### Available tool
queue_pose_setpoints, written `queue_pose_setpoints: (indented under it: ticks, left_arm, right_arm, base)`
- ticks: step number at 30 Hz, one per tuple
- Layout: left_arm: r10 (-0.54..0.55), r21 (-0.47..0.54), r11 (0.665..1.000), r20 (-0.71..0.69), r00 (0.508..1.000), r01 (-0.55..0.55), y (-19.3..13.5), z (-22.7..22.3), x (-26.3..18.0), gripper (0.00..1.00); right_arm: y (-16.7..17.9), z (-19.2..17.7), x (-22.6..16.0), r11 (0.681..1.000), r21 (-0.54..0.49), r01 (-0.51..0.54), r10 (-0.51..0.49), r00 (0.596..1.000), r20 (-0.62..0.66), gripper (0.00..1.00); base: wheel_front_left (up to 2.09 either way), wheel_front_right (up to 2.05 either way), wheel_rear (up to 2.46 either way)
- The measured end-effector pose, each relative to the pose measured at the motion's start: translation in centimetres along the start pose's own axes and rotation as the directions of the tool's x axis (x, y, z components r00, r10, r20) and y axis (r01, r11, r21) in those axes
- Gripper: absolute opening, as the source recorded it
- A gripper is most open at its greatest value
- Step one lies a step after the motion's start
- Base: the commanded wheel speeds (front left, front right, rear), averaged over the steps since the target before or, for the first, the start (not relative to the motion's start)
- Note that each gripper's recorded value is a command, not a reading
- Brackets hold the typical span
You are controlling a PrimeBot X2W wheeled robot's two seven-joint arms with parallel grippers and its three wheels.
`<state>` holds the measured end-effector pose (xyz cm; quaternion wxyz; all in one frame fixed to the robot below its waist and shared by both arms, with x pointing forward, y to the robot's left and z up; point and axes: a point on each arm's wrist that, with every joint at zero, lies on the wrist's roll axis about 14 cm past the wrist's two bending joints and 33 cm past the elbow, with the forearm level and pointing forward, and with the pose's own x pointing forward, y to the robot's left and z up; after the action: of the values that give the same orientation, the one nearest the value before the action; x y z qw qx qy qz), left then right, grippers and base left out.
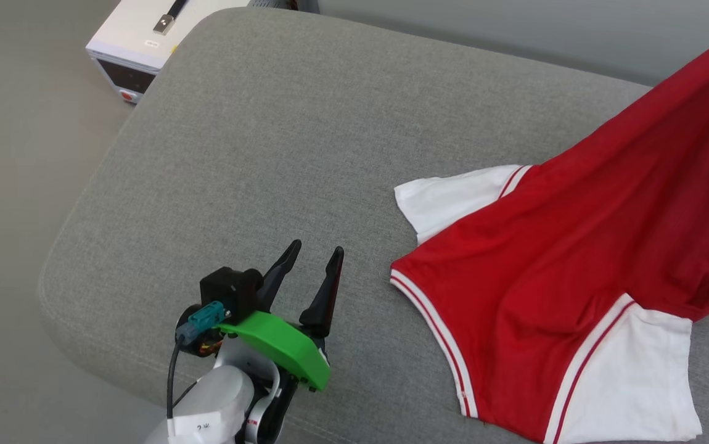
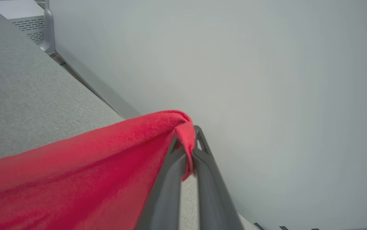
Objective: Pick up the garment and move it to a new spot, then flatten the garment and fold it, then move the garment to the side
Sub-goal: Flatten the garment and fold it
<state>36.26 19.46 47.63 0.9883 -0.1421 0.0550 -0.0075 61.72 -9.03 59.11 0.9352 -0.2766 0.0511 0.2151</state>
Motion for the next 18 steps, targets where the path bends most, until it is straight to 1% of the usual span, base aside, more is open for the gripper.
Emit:
queue_pose_setpoints:
  ticks: [4, 6, 8, 9, 10, 11, 14, 18]
  left_arm:
    - [0.014, -0.009, 1.000, -0.006, 1.000, -0.015, 0.3, -0.3, 0.8, 1.00]
    - [0.022, -0.012, 1.000, -0.011, 1.000, -0.022, 0.6, -0.6, 1.1, 1.00]
    - [0.035, -0.016, 0.999, -0.018, 0.999, -0.036, 1.0, -0.9, 1.3, 1.00]
    - [0.040, -0.018, 0.999, -0.022, 0.999, -0.041, 1.1, -1.0, 1.4, 1.00]
    - [0.050, -0.017, 0.999, -0.028, 0.998, -0.050, 1.4, -1.2, 1.4, 1.00]
    - [0.060, -0.017, 0.998, -0.034, 0.998, -0.061, 1.7, -1.4, 1.4, 1.00]
    - [0.080, -0.015, 0.997, -0.044, 0.996, -0.081, 2.4, -1.8, 1.4, 1.00]
    - [0.081, -0.009, 0.997, -0.039, 0.996, -0.081, 2.6, -1.7, 1.4, 1.00]
  right_arm:
    - [-0.1, 1.5, 3.0, 0.998, -0.056, 0.004, -0.002, 0.999, 0.041, 0.00]
    - [0.2, 1.3, 4.3, 0.997, -0.075, -0.002, 0.005, 0.999, 0.037, 0.00]
    - [1.3, 0.0, 5.7, 0.997, -0.075, -0.025, 0.025, 1.000, -0.003, 0.00]
    - [1.7, -0.7, 6.2, 0.997, -0.072, -0.036, 0.035, 0.999, -0.018, 0.14]
    - [2.4, -1.5, 6.7, 0.997, -0.067, -0.050, 0.048, 0.998, -0.037, 0.62]
    - [3.0, -2.4, 7.2, 0.996, -0.057, -0.062, 0.059, 0.997, -0.057, 1.00]
    - [4.7, -4.5, 7.9, 0.995, -0.040, -0.094, 0.090, 0.991, -0.100, 1.00]
    - [5.7, -5.2, 7.7, 0.993, -0.024, -0.113, 0.110, 0.989, -0.102, 1.00]
  base:
    - [0.00, 0.00, 0.00]
    - [0.00, 0.00, 0.00]
    - [0.00, 0.00, 0.00]
    - [0.00, 0.00, 0.00]
    - [0.00, 0.00, 0.00]
    - [0.00, 0.00, 0.00]
    - [0.00, 0.00, 0.00]
    - [0.00, 0.00, 0.00]
